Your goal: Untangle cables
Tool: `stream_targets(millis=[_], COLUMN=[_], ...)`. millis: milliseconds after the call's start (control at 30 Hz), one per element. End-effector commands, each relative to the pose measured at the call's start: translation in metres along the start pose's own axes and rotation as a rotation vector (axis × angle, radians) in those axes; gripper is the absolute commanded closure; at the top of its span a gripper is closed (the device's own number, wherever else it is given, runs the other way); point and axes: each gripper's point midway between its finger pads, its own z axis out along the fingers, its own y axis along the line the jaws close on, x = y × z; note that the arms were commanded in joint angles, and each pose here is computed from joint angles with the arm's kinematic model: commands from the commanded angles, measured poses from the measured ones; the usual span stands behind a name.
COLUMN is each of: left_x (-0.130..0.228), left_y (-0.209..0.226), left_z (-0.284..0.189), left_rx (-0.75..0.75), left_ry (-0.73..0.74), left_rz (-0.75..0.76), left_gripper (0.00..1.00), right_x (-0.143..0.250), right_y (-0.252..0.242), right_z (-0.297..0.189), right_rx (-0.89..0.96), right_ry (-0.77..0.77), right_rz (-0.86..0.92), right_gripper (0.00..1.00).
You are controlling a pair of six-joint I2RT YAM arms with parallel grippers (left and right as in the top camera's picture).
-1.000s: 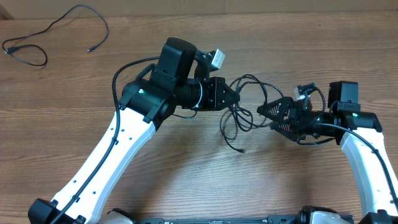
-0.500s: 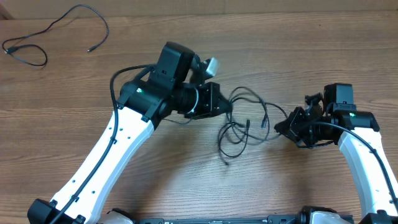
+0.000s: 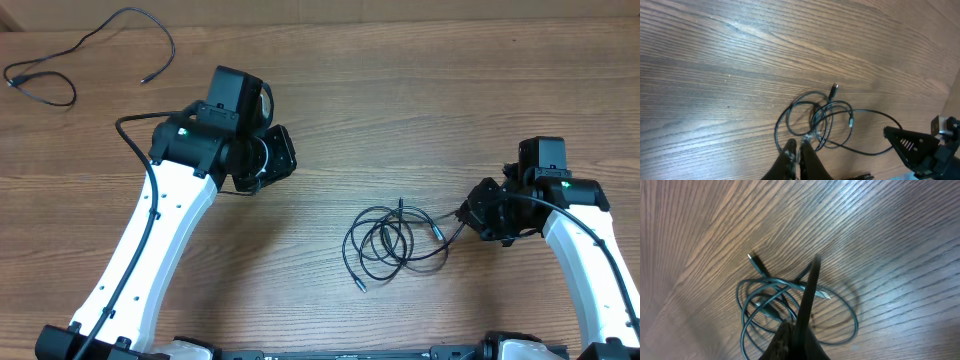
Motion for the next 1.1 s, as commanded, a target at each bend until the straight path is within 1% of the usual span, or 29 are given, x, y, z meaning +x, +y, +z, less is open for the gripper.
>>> stream_targets(millis=[0, 67, 100, 133, 200, 233, 267, 300, 333, 400, 433, 500, 567, 667, 833, 867, 933, 1067], left_x=[-0.004, -0.002, 0.0, 0.002, 0.006, 0.008, 0.009, 0.011, 0.012, 0.013, 0.013, 0.013, 0.01, 0.009, 0.004, 0.004, 0.004, 0.005], left_y=[-0.011, -0.024, -0.03, -0.037, -0.042, -0.043, -0.044, -0.045, -0.045, -0.045, -0.045, -0.045, -0.042, -0.041, -0.041, -0.041, -0.041, -0.041], left_z=[-0.013, -0.016, -0.018, -0.019, -0.019, -0.018, -0.017, -0.016, -0.015, -0.012, -0.012, -0.01, -0.007, -0.006, -0.006, -0.005, -0.005, -0.005], left_rx=[0.08, 0.163, 0.198, 0.234, 0.254, 0.254, 0.253, 0.252, 0.252, 0.249, 0.248, 0.246, 0.227, 0.217, 0.209, 0.208, 0.208, 0.21], left_ry=[0.001, 0.033, 0.044, 0.054, 0.066, 0.068, 0.07, 0.073, 0.077, 0.084, 0.085, 0.088, 0.088, 0.082, 0.06, 0.06, 0.06, 0.064], left_rz=[-0.02, 0.014, 0.042, 0.075, 0.114, 0.134, 0.158, 0.172, 0.178, 0.179, 0.177, 0.173, 0.13, 0.107, 0.102, 0.1, 0.1, 0.1], left_gripper=[0.96, 0.96, 0.94, 0.89, 0.75, 0.65, 0.51, 0.43, 0.41, 0.4, 0.4, 0.39, 0.38, 0.32, 0.31, 0.3, 0.29, 0.25], right_x=[0.002, 0.009, 0.013, 0.017, 0.029, 0.037, 0.044, 0.05, 0.057, 0.064, 0.065, 0.066, 0.066, 0.07, 0.083, 0.093, 0.108, 0.138], right_y=[0.017, 0.028, 0.037, 0.044, 0.065, 0.082, 0.096, 0.11, 0.126, 0.143, 0.149, 0.157, 0.167, 0.181, 0.211, 0.226, 0.242, 0.26], right_z=[-0.006, -0.008, -0.009, -0.011, -0.02, -0.029, -0.04, -0.052, -0.071, -0.098, -0.11, -0.126, -0.145, -0.177, -0.25, -0.285, -0.327, -0.399], right_rx=[-0.08, -0.144, -0.193, -0.234, -0.363, -0.475, -0.572, -0.674, -0.81, -0.964, -1.007, -1.032, -1.045, -1.073, -1.124, -1.16, -1.225, -1.392], right_ry=[0.024, 0.064, 0.091, 0.116, 0.186, 0.239, 0.281, 0.321, 0.373, 0.447, 0.483, 0.511, 0.495, 0.438, 0.331, 0.273, 0.198, 0.006], right_rz=[0.001, -0.025, -0.039, -0.042, -0.065, -0.098, -0.129, -0.161, -0.212, -0.261, -0.263, -0.257, -0.284, -0.364, -0.489, -0.557, -0.662, -0.874], right_gripper=[0.96, 0.96, 0.96, 0.96, 0.96, 0.96, 0.96, 0.96, 0.96, 0.96, 0.96, 0.96, 0.96, 0.96, 0.96, 0.96, 0.96, 0.92])
